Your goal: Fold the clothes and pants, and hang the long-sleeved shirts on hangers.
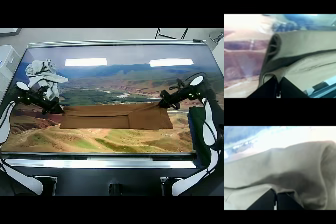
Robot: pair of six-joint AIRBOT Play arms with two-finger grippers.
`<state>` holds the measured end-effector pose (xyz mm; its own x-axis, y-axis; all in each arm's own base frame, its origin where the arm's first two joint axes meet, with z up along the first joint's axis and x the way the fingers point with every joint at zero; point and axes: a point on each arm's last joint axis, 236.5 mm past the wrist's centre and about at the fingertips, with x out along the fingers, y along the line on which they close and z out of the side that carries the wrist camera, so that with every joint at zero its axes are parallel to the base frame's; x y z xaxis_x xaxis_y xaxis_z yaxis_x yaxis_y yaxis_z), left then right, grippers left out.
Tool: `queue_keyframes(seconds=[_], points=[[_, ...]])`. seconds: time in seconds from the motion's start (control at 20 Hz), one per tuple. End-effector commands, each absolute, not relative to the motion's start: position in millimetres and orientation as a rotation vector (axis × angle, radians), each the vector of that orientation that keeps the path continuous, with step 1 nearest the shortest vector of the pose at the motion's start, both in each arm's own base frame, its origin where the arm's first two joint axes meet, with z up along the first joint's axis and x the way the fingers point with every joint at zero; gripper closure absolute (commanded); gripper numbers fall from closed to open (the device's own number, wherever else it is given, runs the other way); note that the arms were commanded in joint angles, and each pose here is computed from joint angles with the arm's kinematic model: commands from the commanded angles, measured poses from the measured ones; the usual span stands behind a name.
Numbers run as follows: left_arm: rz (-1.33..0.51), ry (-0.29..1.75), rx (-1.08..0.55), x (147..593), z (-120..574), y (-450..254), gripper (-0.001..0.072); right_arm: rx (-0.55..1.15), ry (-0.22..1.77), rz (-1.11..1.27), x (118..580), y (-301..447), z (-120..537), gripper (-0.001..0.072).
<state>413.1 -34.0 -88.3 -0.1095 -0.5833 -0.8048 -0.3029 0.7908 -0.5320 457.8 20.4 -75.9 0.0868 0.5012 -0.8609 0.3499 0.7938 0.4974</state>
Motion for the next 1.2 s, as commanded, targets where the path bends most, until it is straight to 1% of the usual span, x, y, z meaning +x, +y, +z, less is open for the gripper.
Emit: queue_keyframes(seconds=[0.0, 0.05, 0.1, 0.15, 0.2, 0.25, 0.35, 0.5, 0.6, 0.7, 0.9, 1.05, 1.15], points=[[-0.273, 1.768, -0.702, 404.3, -94.8, -30.8, 0.0477, 0.759, 1.515, 0.137, 463.8, 23.9, -78.9, 0.0671], [-0.286, 1.777, -0.699, 401.7, -88.6, -28.2, 0.0225, 0.776, 1.501, 0.148, 465.9, 21.6, -69.3, 0.0610], [-0.308, 1.782, -0.693, 398.9, -78.4, -22.4, 0.0096, 0.791, 1.482, 0.166, 467.5, 16.3, -57.3, 0.0444], [-0.310, 1.772, -0.697, 399.7, -67.1, -13.9, 0.0096, 0.791, 1.468, 0.204, 463.7, 4.8, -44.2, 0.0223], [-0.302, 1.742, -0.700, 402.9, -52.9, -2.2, 0.0096, 0.793, 1.472, 0.216, 454.7, -11.8, -36.3, 0.0063], [-0.289, 1.700, -0.700, 406.4, -38.6, 8.9, 0.0096, 0.819, 1.502, 0.190, 440.4, -34.2, -35.5, 0.0024], [-0.255, 1.615, -0.699, 409.7, -10.2, 27.6, 0.0096, 0.861, 1.581, 0.122, 409.8, -68.3, -44.5, -0.0007], [-0.247, 1.532, -0.663, 405.1, 30.3, 33.3, 0.0096, 0.886, 1.607, 0.125, 392.0, -72.8, -67.8, -0.0008], [-0.252, 1.491, -0.630, 402.1, 53.7, 25.8, 0.0096, 0.917, 1.587, 0.151, 391.4, -62.8, -87.4, -0.0008], [-0.267, 1.454, -0.591, 399.6, 73.8, 14.6, 0.0096, 0.995, 1.561, 0.229, 393.6, -43.9, -99.5, -0.0008], [-0.305, 1.429, -0.536, 394.6, 96.9, -16.7, 0.0096, 1.116, 1.491, 0.369, 404.4, -18.2, -101.6, -0.0008], [-0.343, 1.445, -0.503, 391.8, 100.5, -43.6, 0.0096, 1.092, 1.491, 0.416, 406.1, -5.5, -99.8, -0.0008], [-0.378, 1.455, -0.472, 390.7, 100.4, -62.1, 0.0096, 1.022, 1.511, 0.456, 405.7, 11.4, -103.1, -0.0008]])
